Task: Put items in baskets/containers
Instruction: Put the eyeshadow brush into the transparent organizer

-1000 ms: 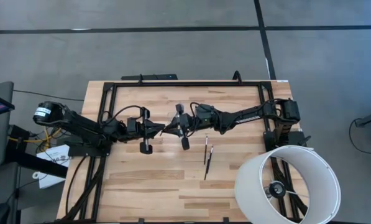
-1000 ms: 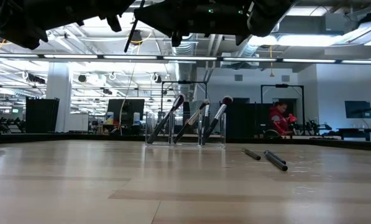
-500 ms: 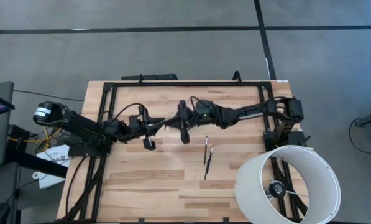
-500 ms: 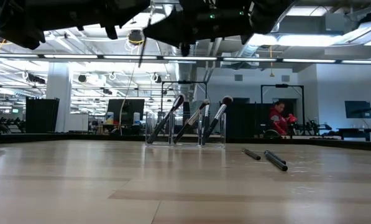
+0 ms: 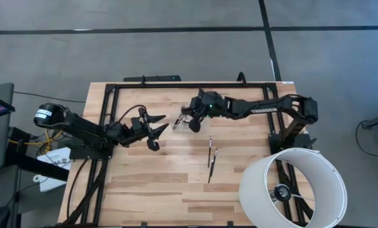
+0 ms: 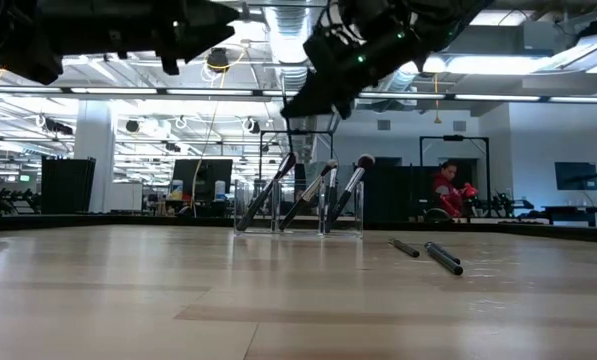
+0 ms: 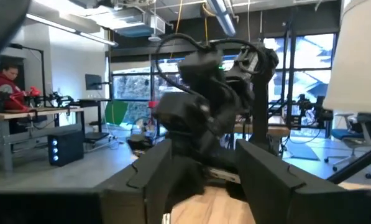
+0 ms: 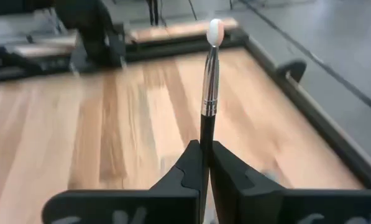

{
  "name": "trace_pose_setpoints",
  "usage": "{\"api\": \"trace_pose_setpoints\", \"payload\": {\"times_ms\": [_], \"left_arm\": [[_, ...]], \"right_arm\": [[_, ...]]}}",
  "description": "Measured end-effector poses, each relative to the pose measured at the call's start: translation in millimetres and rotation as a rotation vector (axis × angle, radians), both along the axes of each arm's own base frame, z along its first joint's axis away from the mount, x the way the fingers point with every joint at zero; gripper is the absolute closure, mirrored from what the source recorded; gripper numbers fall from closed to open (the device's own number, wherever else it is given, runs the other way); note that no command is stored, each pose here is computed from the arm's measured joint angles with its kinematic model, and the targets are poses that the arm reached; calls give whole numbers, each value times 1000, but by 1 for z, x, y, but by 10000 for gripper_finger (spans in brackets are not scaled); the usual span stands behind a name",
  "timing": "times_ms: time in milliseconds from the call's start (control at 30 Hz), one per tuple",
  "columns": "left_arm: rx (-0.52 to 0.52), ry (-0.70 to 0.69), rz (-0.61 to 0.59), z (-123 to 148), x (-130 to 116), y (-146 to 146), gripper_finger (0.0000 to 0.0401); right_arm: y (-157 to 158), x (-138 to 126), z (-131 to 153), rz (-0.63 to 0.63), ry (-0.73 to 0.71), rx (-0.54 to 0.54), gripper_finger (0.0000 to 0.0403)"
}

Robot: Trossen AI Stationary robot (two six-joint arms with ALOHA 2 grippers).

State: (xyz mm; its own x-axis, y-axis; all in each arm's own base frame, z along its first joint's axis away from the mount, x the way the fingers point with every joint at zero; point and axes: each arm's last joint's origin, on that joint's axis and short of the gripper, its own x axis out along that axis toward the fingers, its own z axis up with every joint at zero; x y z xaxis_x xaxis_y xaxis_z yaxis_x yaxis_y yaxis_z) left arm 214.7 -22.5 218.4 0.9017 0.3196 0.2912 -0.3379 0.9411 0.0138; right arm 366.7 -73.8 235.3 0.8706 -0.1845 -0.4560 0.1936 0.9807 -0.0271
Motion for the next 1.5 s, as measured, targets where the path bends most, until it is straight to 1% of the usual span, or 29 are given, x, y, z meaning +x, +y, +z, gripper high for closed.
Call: {"api": "trace_pose_setpoints", "payload": {"times_ms": [67, 133, 300, 367, 433, 500, 600, 733, 867, 967, 1133, 1233, 1300, 1433, 1500], "left_arm": [[0, 10, 4, -3, -1, 0, 221], [-9, 15, 0, -5, -3, 1, 221], [-41, 20, -10, -10, -5, 1, 225], [-42, 23, -11, -11, -6, 1, 226], [-42, 22, -11, -11, -6, 1, 226], [-42, 22, -11, -11, -6, 1, 226], [-48, 20, -13, -11, -6, 1, 225], [-113, -1, -35, -11, -6, 1, 222], [-167, 5, -110, -14, -4, -1, 222], [-218, 24, -144, -17, -4, -2, 225], [-233, 38, -170, -19, -4, -7, 229], [-251, 39, -194, -19, -4, -12, 229], [-250, 41, -204, -19, -5, -14, 229], [-250, 41, -201, -19, -5, -13, 229], [-250, 46, -210, -20, -5, -14, 229]], "right_arm": [[1, -5, -12, -36, 34, -13, 397], [4, -9, -23, -64, 45, -3, 399], [5, -12, -36, -79, -58, 1, 397], [5, -14, -42, -71, -56, -21, 389], [5, -13, -42, -55, -65, -60, 378], [4, -14, -44, -64, -45, -80, 367], [1, -14, -50, -75, -13, -74, 353], [0, -17, -58, -77, 51, -63, 334], [3, -17, -59, -68, 67, -61, 306], [8, -15, -57, -52, 59, -68, 276], [15, -14, -57, -31, 63, -69, 215], [21, -13, -57, -13, 67, -70, 181], [27, -12, -58, 9, 68, -73, 166], [48, -15, -51, 116, 105, -140, 158], [61, -21, -43, 212, 155, -160, 160]]}}
